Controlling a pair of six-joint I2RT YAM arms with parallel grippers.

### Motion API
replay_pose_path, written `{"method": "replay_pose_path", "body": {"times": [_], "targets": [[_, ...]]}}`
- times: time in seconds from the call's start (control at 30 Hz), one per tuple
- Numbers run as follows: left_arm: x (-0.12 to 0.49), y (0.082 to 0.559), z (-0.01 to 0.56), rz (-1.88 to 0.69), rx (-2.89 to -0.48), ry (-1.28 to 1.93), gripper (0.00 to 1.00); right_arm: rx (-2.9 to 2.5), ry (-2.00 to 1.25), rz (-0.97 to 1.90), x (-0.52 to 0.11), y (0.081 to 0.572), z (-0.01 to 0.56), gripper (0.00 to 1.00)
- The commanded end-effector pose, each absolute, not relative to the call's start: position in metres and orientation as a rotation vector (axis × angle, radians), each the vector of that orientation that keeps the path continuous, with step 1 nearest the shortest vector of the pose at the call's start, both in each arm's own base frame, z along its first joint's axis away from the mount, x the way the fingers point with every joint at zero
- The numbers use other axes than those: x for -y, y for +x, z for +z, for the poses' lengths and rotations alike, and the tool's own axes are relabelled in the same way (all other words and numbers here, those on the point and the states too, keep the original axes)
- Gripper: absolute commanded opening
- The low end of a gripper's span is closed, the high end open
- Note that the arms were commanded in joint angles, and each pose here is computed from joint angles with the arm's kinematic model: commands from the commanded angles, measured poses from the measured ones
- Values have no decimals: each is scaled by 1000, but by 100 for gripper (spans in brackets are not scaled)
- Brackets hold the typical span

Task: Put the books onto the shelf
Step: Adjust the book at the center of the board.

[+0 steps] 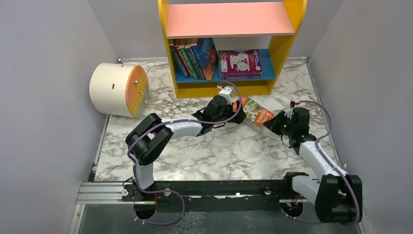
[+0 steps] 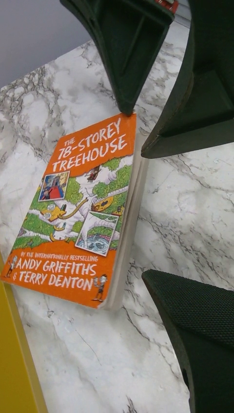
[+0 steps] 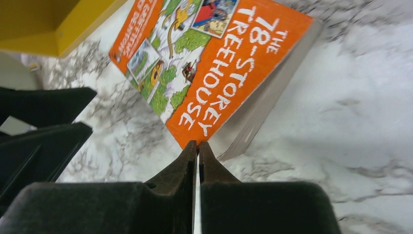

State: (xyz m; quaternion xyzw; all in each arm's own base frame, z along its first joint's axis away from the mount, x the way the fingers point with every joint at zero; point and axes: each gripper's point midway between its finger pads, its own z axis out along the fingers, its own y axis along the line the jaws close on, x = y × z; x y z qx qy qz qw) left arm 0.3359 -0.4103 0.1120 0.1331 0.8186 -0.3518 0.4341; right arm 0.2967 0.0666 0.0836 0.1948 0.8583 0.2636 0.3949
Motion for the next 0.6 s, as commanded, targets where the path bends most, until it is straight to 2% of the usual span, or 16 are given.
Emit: {"method": "replay_pose_path", "body": {"times": [0.0, 0.4, 0.43, 0.57], "targets": [[393, 335, 130, -838, -2018, 278, 78, -2214, 447, 745, -92, 274, 90, 1], [411, 310, 145, -1032, -2039, 324, 80, -2193, 325, 756, -104, 274, 118, 1], [412, 309, 142, -1034, -2050, 325, 81, -2196, 318, 723, -101, 277, 117, 4], [416, 302, 133, -1046, -2099, 327, 81, -2221, 342, 558, -81, 294, 114, 32]]}}
